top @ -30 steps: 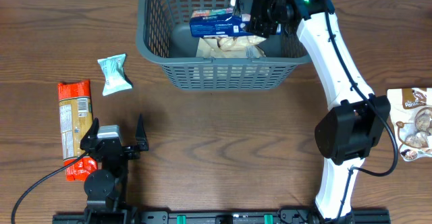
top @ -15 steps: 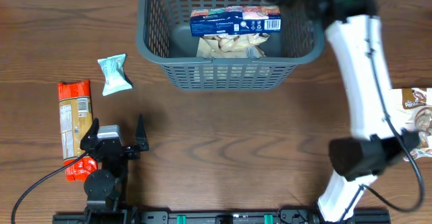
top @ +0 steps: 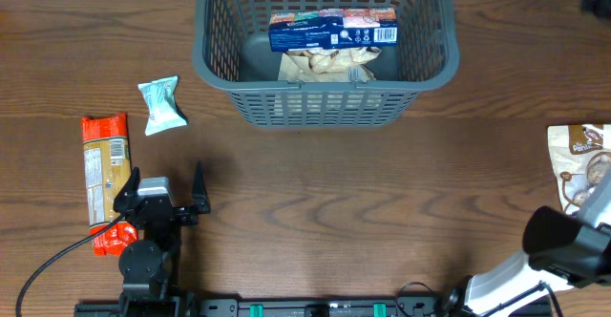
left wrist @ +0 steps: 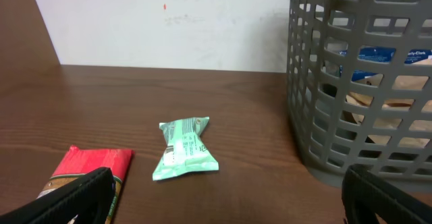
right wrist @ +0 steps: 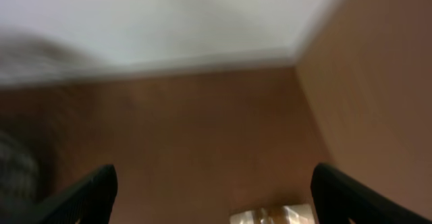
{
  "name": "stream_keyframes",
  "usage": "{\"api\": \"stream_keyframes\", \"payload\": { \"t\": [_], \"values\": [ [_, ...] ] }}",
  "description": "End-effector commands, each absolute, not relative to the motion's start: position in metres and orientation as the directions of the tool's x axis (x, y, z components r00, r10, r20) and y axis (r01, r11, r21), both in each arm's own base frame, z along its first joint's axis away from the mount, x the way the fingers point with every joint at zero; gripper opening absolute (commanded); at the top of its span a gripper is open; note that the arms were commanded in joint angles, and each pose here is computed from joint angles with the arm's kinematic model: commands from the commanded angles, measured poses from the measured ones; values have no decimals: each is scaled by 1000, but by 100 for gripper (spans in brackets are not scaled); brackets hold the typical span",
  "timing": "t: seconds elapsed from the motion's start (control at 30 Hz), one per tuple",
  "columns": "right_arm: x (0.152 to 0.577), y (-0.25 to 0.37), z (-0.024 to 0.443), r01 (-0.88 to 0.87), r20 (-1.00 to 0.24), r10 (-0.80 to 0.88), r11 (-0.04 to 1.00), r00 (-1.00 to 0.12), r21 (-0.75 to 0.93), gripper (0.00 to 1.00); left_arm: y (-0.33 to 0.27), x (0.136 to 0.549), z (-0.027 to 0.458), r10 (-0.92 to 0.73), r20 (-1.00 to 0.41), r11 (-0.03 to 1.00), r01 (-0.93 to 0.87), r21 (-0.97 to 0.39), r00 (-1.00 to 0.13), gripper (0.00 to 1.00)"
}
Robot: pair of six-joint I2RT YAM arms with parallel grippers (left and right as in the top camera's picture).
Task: Pack container
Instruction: 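Withdraw the right gripper toward the remaining pouch at right edge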
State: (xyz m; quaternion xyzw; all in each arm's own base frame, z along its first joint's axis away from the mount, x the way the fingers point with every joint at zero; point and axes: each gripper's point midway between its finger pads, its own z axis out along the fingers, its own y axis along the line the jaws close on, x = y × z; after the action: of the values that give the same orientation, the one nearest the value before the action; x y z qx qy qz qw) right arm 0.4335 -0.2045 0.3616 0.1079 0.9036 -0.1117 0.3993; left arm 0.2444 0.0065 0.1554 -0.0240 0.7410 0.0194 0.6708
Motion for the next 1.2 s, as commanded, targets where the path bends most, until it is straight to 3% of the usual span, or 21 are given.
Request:
{"api": "stream_keyframes", "payload": {
  "t": [0.0,0.13,0.2,0.37,0.67,0.8,1.17],
  "values": [
    [406,-248,321,361,-642,212,926,-737,-108,86,11,243,138,-11,-989,996,-87,2,-149,99],
    [369,-276,287,382,-518,279,919,-808,-101,90,11,243,138,-11,-989,996,-87,2,-149,99],
    [359,-272,276,267,-477,200,961,-856,-77,89,11,243,138,-11,-989,996,-87,2,-148,99],
    [352,-271,269,90,-514,78,996,-854,1,90,11,243,138,-11,-989,996,-87,2,-149,99],
    [327,-309,207,80,-450,65,997,-890,-15,91,11,243,138,-11,-989,996,-88,2,-148,99],
    [309,-323,163,101,-347,71,993,-935,-69,90,11,243,138,-11,-989,996,-88,2,-148,99],
    [298,-316,95,27,-286,9,998,-958,-59,92,11,243,138,-11,-989,996,-88,2,-148,99]
  ]
}}
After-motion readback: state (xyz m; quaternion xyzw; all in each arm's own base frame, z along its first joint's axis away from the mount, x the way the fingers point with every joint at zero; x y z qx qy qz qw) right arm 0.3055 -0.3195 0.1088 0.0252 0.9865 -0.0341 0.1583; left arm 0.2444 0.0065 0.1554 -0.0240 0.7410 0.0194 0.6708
